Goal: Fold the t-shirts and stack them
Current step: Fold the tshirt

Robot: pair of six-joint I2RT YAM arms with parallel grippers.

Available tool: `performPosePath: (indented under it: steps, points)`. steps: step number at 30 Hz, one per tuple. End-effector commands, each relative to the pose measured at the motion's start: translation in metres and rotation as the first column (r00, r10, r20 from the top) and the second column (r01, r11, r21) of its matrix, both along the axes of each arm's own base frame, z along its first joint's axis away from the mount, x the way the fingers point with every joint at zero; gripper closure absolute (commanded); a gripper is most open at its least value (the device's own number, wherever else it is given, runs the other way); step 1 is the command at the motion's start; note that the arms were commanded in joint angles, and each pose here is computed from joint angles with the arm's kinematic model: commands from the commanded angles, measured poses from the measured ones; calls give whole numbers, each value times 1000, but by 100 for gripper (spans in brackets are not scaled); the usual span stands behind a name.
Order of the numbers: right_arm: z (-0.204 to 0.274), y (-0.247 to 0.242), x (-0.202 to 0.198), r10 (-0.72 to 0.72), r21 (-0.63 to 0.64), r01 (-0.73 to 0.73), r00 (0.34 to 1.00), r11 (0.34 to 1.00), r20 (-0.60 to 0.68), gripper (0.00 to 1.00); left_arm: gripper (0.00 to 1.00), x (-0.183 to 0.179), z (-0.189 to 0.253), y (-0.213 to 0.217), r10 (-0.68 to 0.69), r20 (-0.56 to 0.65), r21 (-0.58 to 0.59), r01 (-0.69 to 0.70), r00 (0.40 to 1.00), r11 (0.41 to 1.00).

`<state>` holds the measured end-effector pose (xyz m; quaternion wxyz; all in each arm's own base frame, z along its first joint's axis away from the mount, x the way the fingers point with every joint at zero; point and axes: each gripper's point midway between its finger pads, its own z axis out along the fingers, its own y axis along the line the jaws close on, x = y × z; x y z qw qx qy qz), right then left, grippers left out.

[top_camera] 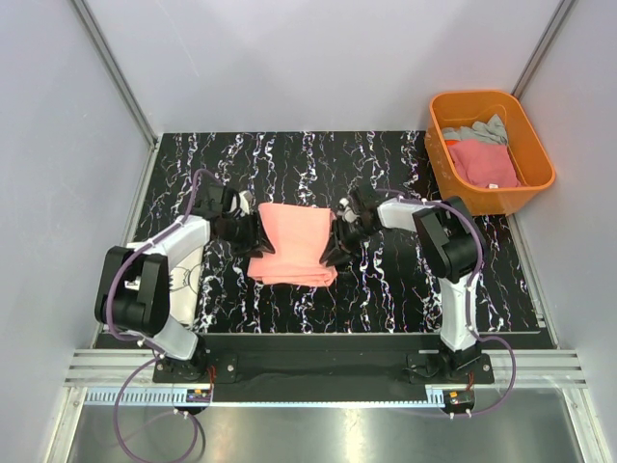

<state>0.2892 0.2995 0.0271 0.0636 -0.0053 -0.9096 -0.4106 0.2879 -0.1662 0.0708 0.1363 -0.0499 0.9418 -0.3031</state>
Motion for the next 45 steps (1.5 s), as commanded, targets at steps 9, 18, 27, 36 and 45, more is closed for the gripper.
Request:
performPosePath:
  steps: [9,18,27,36,45]
  points:
    - [58,-15,-12,-35,58,27,991,998,126,48,32,2,57,19,1,187,43,-9,982,999]
    - [49,-42,-35,-89,-2,89,989,996,115,18,26,-6,-5,31,5,-5,54,-5,1000,999]
    - [31,-51,-59,-166,-13,166,985,986,50,18,41,-32,-48,33,36,-96,50,-32,995,998]
    - [13,-71,-79,-417,-53,417,909,907,6,16,94,-86,-68,1,165,-195,-89,-185,967,979]
    - [15,-91,-77,-559,-44,565,822,824,106,12,46,-147,-19,-92,41,-204,-261,-94,978,961]
